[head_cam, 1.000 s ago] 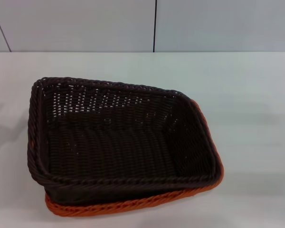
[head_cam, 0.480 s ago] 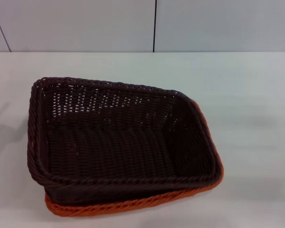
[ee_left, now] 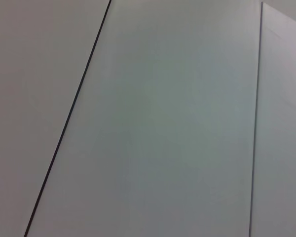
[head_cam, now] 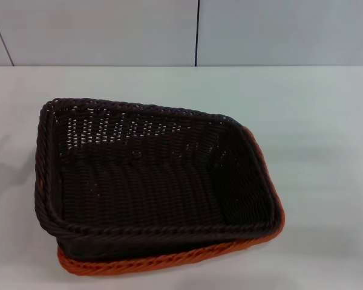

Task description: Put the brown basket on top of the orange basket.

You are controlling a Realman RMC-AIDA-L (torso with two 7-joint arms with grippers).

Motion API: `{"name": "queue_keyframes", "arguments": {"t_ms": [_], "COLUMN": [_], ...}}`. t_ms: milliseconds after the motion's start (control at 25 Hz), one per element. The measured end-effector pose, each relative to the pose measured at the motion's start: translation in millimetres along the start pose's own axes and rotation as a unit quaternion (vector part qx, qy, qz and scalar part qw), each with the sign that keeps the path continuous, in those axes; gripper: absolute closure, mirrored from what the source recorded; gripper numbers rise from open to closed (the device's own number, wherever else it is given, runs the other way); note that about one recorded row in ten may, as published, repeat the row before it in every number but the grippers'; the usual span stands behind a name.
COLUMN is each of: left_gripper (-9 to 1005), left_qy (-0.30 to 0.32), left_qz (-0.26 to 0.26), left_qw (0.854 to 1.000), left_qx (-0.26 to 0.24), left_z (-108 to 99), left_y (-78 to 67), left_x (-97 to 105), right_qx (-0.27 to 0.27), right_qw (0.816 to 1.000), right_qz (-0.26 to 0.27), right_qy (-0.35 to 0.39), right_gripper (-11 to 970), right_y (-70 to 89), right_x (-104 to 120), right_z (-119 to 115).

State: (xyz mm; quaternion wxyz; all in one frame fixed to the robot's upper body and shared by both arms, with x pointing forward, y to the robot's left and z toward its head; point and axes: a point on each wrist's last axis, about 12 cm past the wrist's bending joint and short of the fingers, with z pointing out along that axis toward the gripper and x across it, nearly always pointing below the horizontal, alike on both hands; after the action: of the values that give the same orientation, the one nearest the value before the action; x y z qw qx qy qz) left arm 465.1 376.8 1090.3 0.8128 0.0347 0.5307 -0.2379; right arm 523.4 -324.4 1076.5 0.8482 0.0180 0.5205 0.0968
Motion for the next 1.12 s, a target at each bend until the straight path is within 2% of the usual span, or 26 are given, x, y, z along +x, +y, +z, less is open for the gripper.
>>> {"name": "queue_keyframes", "arguments": {"t_ms": [520,720,960,1120], "left_gripper": [223,228,234,238], "left_qy": [-0.011,-0.013,-0.016,-0.018], "left_qz": [0.000,0.000,-0.018,-0.021], "left_qw": [1.000,1.000,1.000,1.000], "left_qx": [0.008,0.008,0.005,0.003], "left_z": [-3,-4,-7,-10], "left_y": [-2.0,-2.5,-10.0,-12.9], "left_x": [-3,-3,6,8], "right_qx": [-0.005,0.005,0.017,0.022], "right_qw": [1.000,1.000,1.000,1.000], "right_qz": [0.004,0.003,0.002,-0.001], "right_qy": [-0.003,-0.003,0.000,0.000], "right_gripper": [453,453,453,453], "right_y": [3.4,0.0,-4.3,-7.1], "right_x": [0,0,-1,-2], "right_z": [4,-4,-17,-17]}}
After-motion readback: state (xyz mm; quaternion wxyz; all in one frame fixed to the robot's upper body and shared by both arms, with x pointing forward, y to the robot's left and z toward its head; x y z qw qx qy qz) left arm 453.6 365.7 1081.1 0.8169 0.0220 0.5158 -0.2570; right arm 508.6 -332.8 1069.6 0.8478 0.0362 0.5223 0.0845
